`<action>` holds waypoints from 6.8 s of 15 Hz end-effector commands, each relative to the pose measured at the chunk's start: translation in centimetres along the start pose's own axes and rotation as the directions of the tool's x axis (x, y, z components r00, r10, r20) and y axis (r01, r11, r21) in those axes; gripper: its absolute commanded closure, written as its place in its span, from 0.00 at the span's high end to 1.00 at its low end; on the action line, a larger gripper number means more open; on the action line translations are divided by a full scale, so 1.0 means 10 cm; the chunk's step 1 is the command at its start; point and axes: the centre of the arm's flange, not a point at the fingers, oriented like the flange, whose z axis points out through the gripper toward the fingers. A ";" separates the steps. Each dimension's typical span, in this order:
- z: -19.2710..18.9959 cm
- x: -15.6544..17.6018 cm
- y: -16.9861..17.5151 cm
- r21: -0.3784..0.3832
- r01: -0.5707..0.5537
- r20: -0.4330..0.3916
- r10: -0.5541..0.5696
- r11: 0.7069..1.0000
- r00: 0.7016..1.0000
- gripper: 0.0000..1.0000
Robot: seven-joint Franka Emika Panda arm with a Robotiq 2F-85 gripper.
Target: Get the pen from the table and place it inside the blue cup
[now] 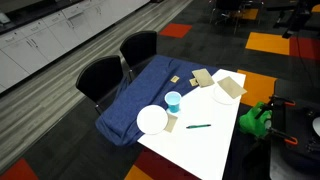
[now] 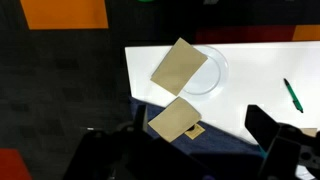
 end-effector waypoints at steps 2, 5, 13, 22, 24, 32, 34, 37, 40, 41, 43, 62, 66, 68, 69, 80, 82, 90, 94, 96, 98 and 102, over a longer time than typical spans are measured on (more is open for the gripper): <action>0.00 0.00 0.00 0.000 0.000 0.000 0.000 1.000 1.000 1.00; 0.00 0.00 0.00 0.000 0.000 0.000 0.000 1.000 1.000 1.00; 0.21 0.19 -0.45 0.009 0.103 0.019 -0.103 0.995 0.995 1.00; 0.68 0.40 -1.35 0.070 0.305 0.001 -0.306 0.950 0.952 1.00; 0.78 0.48 -1.55 0.090 0.350 0.005 -0.351 0.933 0.936 1.00; 1.34 0.64 -2.36 0.101 0.483 0.046 -0.489 0.870 0.871 1.00; 1.50 0.67 -2.56 0.097 0.507 0.047 -0.513 0.856 0.857 1.00; 1.72 0.71 -2.77 0.098 0.531 0.028 -0.535 0.842 0.844 1.00; 1.94 0.76 -2.90 0.125 0.549 -0.002 -0.553 0.826 0.833 1.00; 2.02 0.78 -2.93 0.137 0.551 -0.015 -0.555 0.823 0.832 1.00; 2.18 0.82 -2.99 0.156 0.551 -0.050 -0.550 0.820 0.834 1.00; 3.31 1.34 -3.53 0.153 0.683 -0.130 -0.671 0.714 0.730 1.00; 3.46 1.44 -3.54 0.145 0.685 -0.111 -0.676 0.714 0.729 0.84; 3.54 1.47 -3.55 0.141 0.683 -0.101 -0.676 0.717 0.730 0.84; 3.58 1.48 -3.55 0.140 0.683 -0.098 -0.676 0.717 0.730 0.84; 3.82 1.55 -3.59 0.143 0.676 -0.079 -0.673 0.723 0.736 0.69; 3.84 1.55 -3.58 0.146 0.675 -0.076 -0.672 0.724 0.737 0.53; 3.89 1.55 -3.56 0.152 0.672 -0.065 -0.671 0.725 0.738 0.00; 3.67 1.51 -3.51 0.142 0.660 -0.075 -0.657 0.737 0.750 0.03; 3.51 1.53 -3.44 0.134 0.634 -0.082 -0.629 0.762 0.773 0.03; 3.32 1.58 -3.36 0.120 0.609 -0.102 -0.601 0.784 0.793 0.03; 2.87 1.66 -3.16 0.083 0.561 -0.132 -0.549 0.824 0.826 0.03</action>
